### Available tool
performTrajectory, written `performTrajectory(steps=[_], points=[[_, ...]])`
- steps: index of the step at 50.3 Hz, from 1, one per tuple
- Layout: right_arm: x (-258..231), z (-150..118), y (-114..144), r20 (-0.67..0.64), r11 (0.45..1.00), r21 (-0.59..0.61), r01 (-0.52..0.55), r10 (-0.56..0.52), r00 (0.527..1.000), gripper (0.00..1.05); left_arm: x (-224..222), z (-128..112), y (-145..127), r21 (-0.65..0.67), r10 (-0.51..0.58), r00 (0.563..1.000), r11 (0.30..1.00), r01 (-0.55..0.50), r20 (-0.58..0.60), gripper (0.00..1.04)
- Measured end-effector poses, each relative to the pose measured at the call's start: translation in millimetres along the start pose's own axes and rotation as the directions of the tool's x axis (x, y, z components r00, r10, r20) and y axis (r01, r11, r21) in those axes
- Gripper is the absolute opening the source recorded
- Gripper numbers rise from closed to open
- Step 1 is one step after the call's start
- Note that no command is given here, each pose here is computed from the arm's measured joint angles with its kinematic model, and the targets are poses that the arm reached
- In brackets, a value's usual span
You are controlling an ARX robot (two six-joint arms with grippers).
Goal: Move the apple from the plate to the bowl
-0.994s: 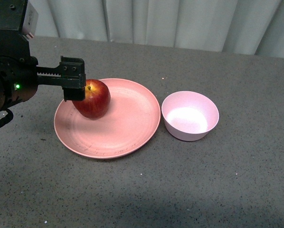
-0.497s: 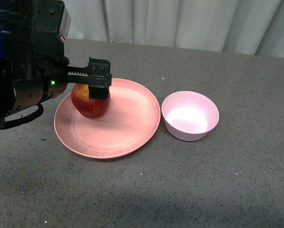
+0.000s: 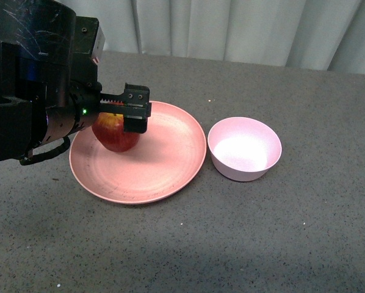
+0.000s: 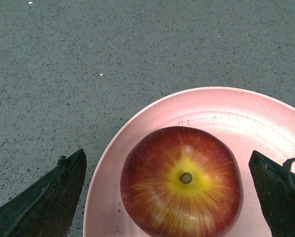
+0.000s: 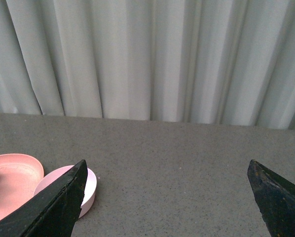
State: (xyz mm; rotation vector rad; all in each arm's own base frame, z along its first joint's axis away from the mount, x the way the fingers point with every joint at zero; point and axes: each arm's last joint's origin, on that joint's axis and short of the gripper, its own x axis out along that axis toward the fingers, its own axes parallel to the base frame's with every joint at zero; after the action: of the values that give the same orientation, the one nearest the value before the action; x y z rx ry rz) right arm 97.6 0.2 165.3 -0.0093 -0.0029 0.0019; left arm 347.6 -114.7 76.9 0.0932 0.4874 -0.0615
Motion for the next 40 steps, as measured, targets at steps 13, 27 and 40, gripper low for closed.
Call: performTrajectory(steps=[13, 27, 40], points=[[0, 0, 0, 0.000, 1.000, 0.000, 0.000, 0.000, 1.000, 0.95, 4, -4, -4, 0.004, -0.009, 1.000, 1.000, 0.009, -0.024, 0.98], [0, 0, 0, 0.000, 1.000, 0.000, 0.000, 0.000, 1.000, 0.95, 12, -15, -5, 0.017, -0.004, 0.998, 1.000, 0.005, -0.059, 0.98], [0, 0, 0, 0.000, 1.000, 0.000, 0.000, 0.000, 1.000, 0.95, 15, -20, -6, 0.018, -0.014, 0.996, 1.000, 0.015, -0.085, 0.97]])
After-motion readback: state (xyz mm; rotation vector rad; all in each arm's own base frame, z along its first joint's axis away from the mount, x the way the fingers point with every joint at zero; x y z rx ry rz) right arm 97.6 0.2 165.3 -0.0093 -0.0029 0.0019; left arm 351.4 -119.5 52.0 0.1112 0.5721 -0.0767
